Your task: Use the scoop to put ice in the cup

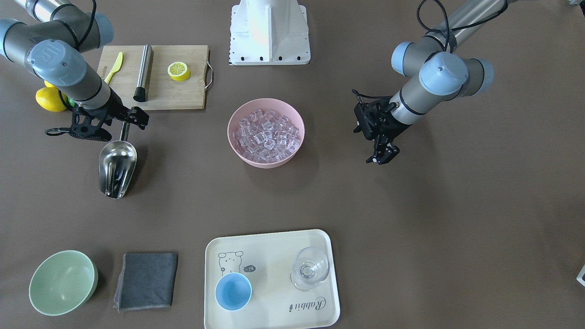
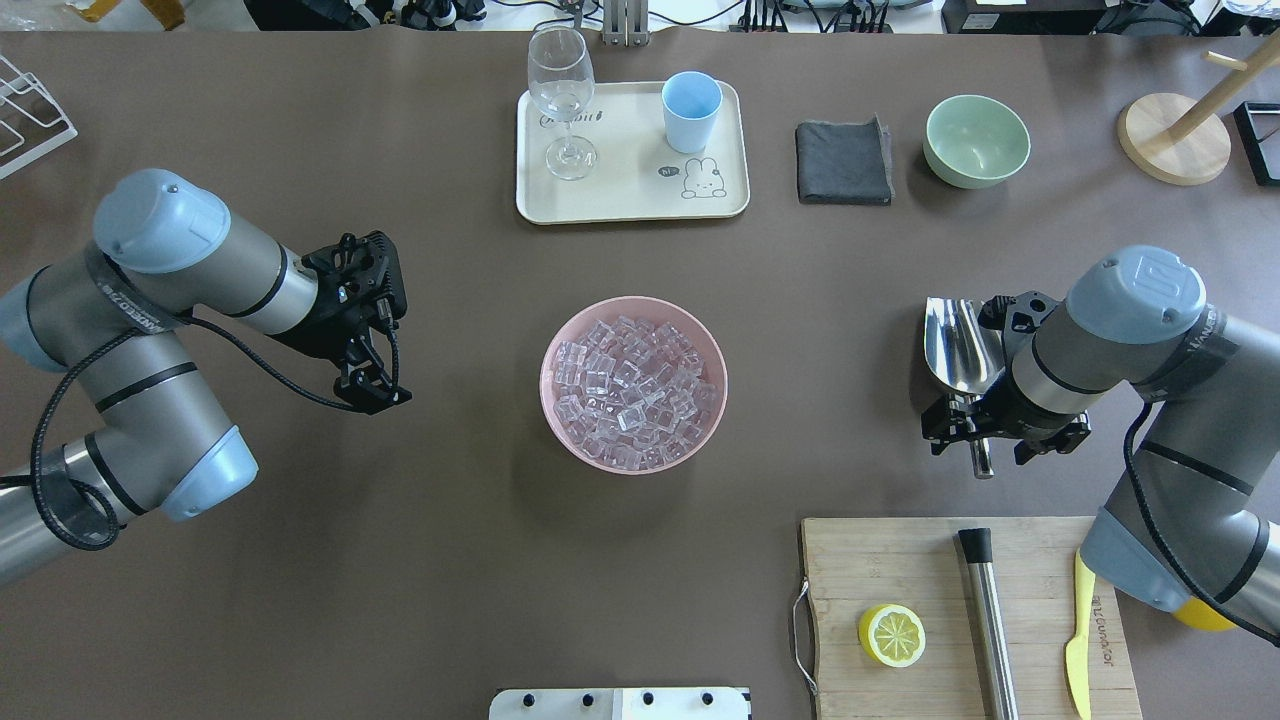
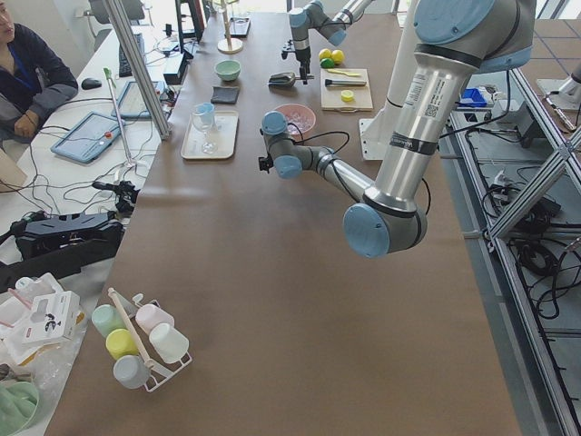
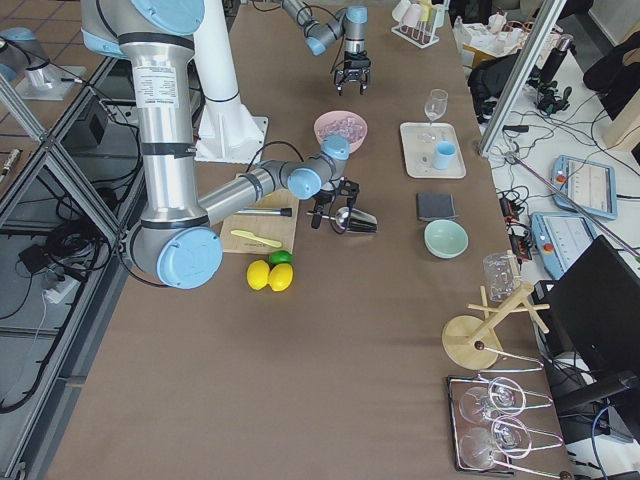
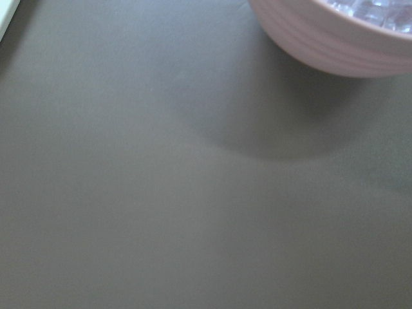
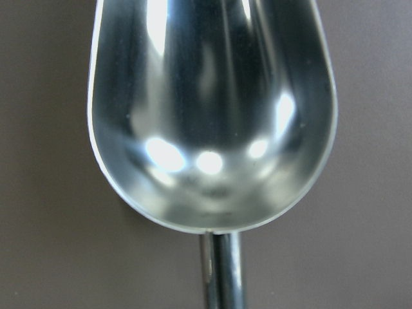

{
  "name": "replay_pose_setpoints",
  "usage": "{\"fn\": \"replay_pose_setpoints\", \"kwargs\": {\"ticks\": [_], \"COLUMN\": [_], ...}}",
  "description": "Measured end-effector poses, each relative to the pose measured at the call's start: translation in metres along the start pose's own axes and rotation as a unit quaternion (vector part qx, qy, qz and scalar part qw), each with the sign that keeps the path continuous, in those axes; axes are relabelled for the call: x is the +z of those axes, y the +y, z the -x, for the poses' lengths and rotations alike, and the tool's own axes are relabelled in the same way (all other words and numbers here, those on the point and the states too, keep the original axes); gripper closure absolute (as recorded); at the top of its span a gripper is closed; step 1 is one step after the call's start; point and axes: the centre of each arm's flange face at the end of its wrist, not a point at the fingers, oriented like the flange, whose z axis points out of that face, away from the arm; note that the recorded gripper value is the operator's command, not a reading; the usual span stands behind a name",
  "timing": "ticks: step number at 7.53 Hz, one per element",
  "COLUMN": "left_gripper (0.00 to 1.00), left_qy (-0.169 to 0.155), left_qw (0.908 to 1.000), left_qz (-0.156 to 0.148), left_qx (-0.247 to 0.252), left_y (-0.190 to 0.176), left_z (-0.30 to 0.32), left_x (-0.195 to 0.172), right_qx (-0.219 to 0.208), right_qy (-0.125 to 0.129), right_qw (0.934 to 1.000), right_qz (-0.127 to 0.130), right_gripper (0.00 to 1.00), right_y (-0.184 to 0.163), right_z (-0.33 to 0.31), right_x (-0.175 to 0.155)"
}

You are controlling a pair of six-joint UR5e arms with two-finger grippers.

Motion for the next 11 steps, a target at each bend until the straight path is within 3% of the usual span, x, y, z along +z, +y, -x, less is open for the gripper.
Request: {"fn": "replay_pose_setpoints", "kwargs": {"ticks": [2, 3, 4, 5, 11], "left_gripper": [0.02, 0.02, 0.02, 0.02, 0.02], "left_qy": [0.003, 0.009, 0.011, 0.012, 0.02], "left_qw": [0.9975, 0.9951, 0.9924, 0.99, 0.9798], "left_qz": [-0.038, -0.057, -0.076, -0.09, -0.12], "left_qx": [0.059, 0.08, 0.096, 0.108, 0.158], "left_y": [-0.021, -0.026, -0.029, -0.035, -0.067], "left_z": [-0.011, -0.02, -0.023, -0.025, -0.032], "left_x": [0.018, 0.027, 0.033, 0.038, 0.063], "right_qx": [0.004, 0.002, 0.0, -0.001, -0.007], "right_qy": [-0.003, -0.004, -0.004, -0.004, -0.001], "right_qw": [1.0, 1.0, 1.0, 1.0, 1.0], "right_qz": [-0.007, -0.006, -0.005, -0.004, 0.0], "right_gripper": [0.01, 0.06, 0.64, 1.0, 1.0], "right_y": [-0.009, -0.008, -0.007, -0.006, 0.0], "right_z": [0.0, 0.003, 0.005, 0.006, 0.005], "right_x": [-0.007, -0.006, -0.005, -0.005, 0.0]}}
